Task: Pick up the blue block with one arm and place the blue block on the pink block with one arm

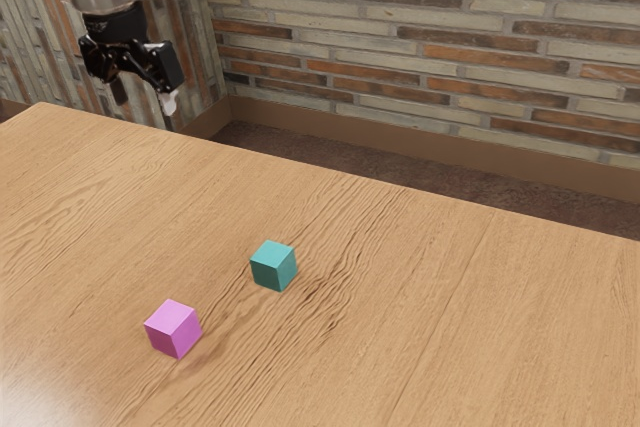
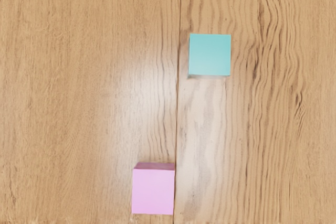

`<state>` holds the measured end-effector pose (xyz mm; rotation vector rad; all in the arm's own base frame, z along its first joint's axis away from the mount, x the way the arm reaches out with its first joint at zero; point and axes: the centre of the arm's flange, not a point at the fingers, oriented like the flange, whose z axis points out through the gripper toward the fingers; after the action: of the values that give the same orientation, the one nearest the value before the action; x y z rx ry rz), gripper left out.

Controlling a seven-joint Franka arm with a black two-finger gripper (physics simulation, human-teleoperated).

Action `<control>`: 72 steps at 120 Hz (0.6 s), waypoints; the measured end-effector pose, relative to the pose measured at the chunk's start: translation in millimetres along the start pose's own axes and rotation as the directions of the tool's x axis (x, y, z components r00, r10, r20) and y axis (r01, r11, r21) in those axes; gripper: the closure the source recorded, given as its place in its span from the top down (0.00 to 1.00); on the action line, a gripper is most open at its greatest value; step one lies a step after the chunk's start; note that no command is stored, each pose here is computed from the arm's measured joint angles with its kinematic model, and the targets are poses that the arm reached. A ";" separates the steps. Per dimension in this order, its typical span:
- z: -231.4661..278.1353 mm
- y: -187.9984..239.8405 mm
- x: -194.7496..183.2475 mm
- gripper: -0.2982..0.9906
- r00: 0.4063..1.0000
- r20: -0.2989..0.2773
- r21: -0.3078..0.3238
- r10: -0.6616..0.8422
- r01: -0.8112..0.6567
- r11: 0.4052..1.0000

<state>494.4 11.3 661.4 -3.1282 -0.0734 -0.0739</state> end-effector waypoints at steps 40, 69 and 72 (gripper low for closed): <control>76.0 -2.3 2.2 0.77 0.996 0.068 0.014 -0.063 0.062 0.998; 219.5 38.8 26.4 0.77 0.987 0.153 0.020 -0.053 0.051 0.999; 228.9 46.9 29.9 0.77 0.989 0.144 0.016 -0.045 0.043 0.999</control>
<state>537.1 -31.3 433.6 -3.1144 -0.1430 0.1528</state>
